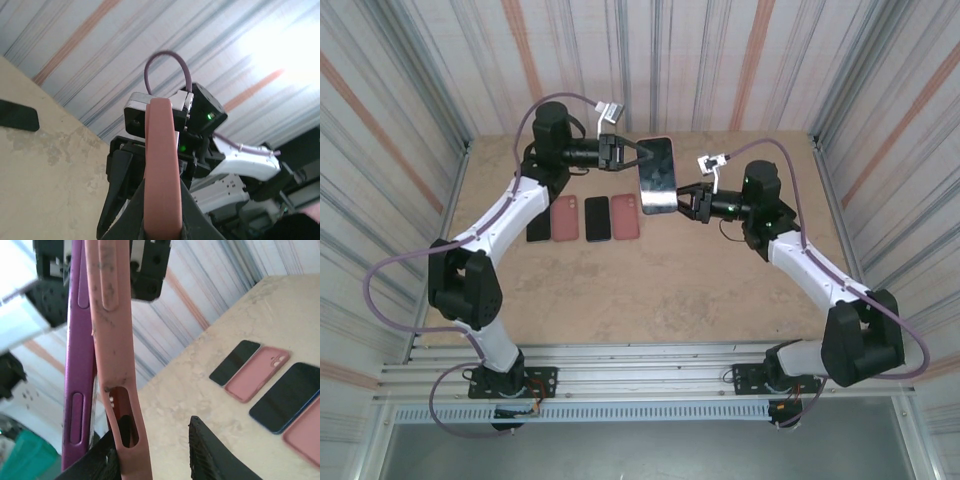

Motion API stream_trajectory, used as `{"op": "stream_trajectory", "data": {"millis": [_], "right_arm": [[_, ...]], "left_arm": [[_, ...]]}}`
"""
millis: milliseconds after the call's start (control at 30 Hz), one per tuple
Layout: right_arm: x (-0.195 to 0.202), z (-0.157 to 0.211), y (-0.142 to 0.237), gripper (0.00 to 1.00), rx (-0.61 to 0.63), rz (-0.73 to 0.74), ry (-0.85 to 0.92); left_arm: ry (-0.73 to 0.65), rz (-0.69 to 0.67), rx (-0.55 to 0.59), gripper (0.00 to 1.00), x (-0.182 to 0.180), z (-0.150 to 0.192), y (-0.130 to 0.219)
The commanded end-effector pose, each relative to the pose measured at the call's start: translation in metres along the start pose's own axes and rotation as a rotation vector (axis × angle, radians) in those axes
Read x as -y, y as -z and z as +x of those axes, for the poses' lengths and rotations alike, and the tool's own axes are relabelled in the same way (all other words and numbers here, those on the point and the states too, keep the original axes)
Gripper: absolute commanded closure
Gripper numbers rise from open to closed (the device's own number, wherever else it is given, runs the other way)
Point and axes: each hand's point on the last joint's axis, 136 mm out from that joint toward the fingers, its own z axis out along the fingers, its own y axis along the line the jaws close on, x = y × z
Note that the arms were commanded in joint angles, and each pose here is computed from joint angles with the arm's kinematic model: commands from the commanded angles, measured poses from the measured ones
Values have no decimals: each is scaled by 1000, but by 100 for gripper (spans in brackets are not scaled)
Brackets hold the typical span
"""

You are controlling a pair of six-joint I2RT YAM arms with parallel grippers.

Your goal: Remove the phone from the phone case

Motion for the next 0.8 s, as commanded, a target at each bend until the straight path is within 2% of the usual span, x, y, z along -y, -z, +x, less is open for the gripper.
{"op": "stream_trajectory", "data": {"millis": [0,100,267,400,533,700,767], "right_arm": [[-45,-36,11,69,141,-125,-49],[-52,-32,13,72,138,-145,-74],[-49,-21,16,84,141,-147,-151],[-41,-11,15,92,123,-148,-233],[-35,-8,17,94,120,-141,-279],[-27,-8,18,96,138,-121,-302],[-23,-8,17,97,137,-123,-339]], "left_arm": [[60,-41,104,100,-10,-12,0],[103,-38,86,100,-20,-5,-5],[139,-64,92,99,-38,-5,-6],[173,-54,91,93,-52,-9,-9],[190,-56,83,83,-62,-10,-12],[216,-65,75,77,-72,-11,-15],[220,-77,77,71,-75,-12,-15]]}}
